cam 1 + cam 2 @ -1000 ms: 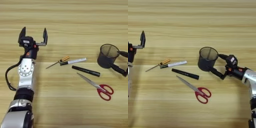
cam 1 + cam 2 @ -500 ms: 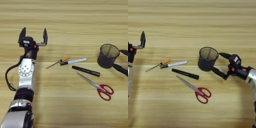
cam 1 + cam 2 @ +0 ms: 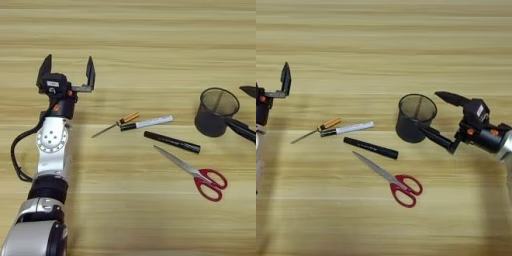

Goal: Move the objects on the table

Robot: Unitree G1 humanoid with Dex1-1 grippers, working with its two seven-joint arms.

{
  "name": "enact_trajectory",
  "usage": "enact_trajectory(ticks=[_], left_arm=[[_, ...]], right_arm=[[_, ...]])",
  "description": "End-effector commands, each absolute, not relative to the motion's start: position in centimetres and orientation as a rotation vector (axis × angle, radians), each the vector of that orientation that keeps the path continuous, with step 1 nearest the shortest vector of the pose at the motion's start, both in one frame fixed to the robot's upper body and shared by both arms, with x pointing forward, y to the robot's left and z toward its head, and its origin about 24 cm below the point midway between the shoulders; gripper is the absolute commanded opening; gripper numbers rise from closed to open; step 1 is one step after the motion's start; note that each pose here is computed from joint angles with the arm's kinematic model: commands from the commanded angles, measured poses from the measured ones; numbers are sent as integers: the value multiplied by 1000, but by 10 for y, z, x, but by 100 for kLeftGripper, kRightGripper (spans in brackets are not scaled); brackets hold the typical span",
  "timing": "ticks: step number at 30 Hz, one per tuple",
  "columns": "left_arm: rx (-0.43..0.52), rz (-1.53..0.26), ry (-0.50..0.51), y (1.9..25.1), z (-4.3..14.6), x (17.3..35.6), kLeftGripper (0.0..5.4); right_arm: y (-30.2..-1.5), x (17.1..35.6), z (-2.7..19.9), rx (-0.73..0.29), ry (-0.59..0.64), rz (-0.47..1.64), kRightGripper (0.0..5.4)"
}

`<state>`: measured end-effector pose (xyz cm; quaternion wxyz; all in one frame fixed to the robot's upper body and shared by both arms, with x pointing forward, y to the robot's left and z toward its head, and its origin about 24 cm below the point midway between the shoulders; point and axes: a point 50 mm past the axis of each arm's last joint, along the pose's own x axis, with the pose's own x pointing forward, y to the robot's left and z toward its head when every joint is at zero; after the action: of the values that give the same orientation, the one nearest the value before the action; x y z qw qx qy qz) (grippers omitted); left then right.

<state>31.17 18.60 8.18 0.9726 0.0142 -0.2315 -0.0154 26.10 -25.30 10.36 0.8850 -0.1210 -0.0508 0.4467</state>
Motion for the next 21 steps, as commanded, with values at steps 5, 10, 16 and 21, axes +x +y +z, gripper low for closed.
enact_trajectory(ticks=[5,10,16,21], left_arm=[[37,-43,-487,184,87,315,540],[37,-44,-489,183,87,315,540],[36,-44,-491,183,88,316,540],[35,-46,-493,182,88,316,540]], right_arm=[[-242,256,115,-240,-158,986,537],[-234,254,119,-233,-184,1020,537],[-226,252,124,-223,-215,1055,537],[-223,251,126,-207,-231,1072,537]])
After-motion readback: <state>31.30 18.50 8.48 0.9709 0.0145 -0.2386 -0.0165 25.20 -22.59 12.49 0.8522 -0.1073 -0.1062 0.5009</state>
